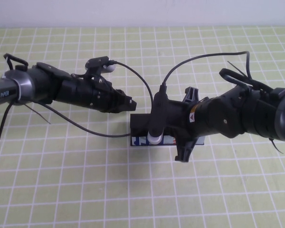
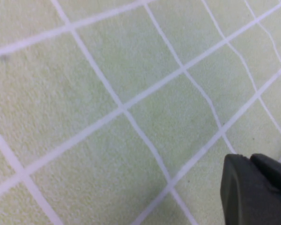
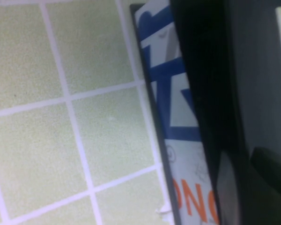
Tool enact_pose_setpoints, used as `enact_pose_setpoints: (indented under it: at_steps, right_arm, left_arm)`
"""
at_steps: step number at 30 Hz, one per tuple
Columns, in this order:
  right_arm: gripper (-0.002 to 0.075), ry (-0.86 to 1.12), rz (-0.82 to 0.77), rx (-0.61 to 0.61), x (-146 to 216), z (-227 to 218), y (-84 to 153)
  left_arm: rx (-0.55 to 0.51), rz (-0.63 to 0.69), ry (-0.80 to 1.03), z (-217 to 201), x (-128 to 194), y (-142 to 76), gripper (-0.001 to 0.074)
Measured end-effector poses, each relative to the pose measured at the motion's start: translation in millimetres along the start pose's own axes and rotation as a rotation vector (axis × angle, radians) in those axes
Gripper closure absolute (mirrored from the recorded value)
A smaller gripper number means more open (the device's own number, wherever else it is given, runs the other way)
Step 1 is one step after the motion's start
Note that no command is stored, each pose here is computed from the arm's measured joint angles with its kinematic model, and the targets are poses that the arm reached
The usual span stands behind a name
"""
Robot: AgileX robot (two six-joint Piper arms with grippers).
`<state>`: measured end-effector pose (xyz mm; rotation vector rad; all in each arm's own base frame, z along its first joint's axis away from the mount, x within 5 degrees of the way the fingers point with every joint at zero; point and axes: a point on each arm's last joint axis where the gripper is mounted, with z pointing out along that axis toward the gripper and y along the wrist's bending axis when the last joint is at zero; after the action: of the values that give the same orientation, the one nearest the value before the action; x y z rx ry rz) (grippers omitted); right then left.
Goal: Take glasses out of glasses case
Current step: Pick up the glasses from the glasses case
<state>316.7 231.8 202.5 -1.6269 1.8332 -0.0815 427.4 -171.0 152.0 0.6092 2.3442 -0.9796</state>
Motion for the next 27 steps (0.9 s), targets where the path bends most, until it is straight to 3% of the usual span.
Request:
enact_pose_setpoints:
  at_steps: [8,12,19,27]
  right_arm:
    - [0.0719,0.004,-0.002,-0.004,0.5,2.6,0.6]
    - [0.0719,0.008,-0.002,-0.008,-0.1,-0.7,-0.1]
    - [0.0725,-0.006,0.001,0.005,-4.4,-13.7,-4.6]
    - [0.0727,0.006,0.000,-0.009,-3.5,-15.0,-3.5]
  left_arm:
    - [-0.005,0.005,-0.020,-8.8,-5.1,7.5,0.0739]
    - [0.055,0.003,-0.029,-35.2,-10.0,13.9,0.0739]
    - [0.280,0.284,-0.039,-65.9,-9.2,-8.1,0.0739]
    - [0.361,0.456,0.013,-46.6,42.7,-17.4,0.0739]
